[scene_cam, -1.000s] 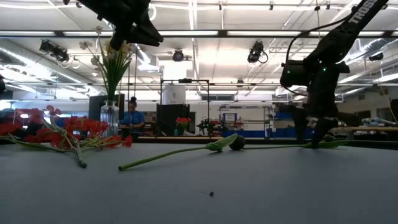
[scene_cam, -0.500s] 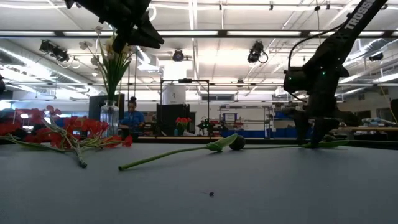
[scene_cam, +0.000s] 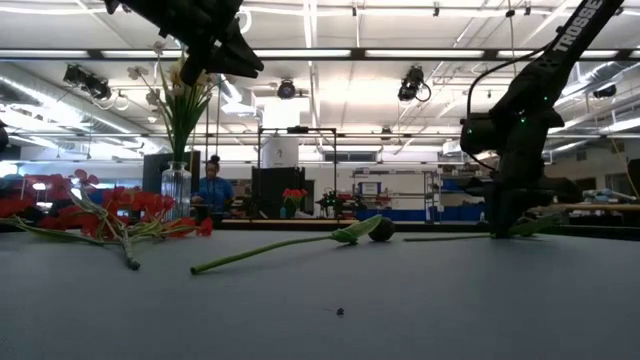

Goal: Sort flowers into vase by color
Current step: Put the top black flower into the red vase

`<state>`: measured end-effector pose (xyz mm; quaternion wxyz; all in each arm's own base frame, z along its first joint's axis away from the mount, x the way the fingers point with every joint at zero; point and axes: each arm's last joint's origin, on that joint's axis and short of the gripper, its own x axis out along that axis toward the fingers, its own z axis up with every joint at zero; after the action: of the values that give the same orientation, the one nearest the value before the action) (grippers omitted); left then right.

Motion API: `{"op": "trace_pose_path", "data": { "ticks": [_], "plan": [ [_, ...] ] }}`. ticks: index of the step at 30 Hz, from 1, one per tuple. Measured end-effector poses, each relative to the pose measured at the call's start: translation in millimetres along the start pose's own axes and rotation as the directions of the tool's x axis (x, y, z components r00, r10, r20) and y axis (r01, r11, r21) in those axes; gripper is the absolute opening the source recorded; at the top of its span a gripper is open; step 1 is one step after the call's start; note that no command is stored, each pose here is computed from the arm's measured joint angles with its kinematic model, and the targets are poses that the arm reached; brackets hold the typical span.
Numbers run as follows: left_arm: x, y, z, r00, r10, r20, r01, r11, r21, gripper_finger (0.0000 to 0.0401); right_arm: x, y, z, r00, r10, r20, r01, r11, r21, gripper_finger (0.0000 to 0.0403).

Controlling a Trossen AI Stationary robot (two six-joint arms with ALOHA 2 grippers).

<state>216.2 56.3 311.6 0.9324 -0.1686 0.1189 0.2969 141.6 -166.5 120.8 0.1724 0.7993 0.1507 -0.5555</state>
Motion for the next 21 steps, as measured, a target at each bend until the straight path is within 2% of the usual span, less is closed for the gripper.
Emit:
{"op": "trace_pose_path", "data": {
  "ticks": [4,7,11,13,18,21],
  "plan": [
    [0.1,-0.4,-0.2,1.0,-0.014,-0.006,0.014,1.0,-0.001,0.0098,-1.2,-0.5,-1.2,1.0,0.011,0.004,-0.011,1.0,-0.02,0.0022],
    [0.0,-0.9,-0.3,0.999,-0.03,-0.012,0.03,0.999,-0.012,0.0098,-6.4,0.4,-7.4,0.998,0.048,0.037,-0.045,0.996,-0.079,0.0015],
    [0.0,-0.9,-0.4,0.999,-0.032,-0.013,0.032,0.999,-0.031,0.0098,-16.1,4.5,-17.7,0.98,0.146,0.138,-0.125,0.981,-0.151,0.0005],
    [0.0,-1.0,-0.3,0.999,-0.033,-0.012,0.032,0.998,-0.049,0.0098,-22.0,7.2,-24.9,0.973,0.187,0.135,-0.16,0.968,-0.192,0.0005],
    [-0.3,-2.6,-0.9,0.997,-0.073,-0.028,0.071,0.995,-0.067,0.0112,-31.5,11.1,-42.6,0.959,0.259,0.114,-0.213,0.925,-0.313,0.0004],
    [-0.7,-4.4,-1.6,0.993,-0.107,-0.041,0.103,0.991,-0.09,0.0135,-35.3,14.8,-55.9,0.937,0.341,0.079,-0.279,0.864,-0.418,0.0004]
  ]
}}
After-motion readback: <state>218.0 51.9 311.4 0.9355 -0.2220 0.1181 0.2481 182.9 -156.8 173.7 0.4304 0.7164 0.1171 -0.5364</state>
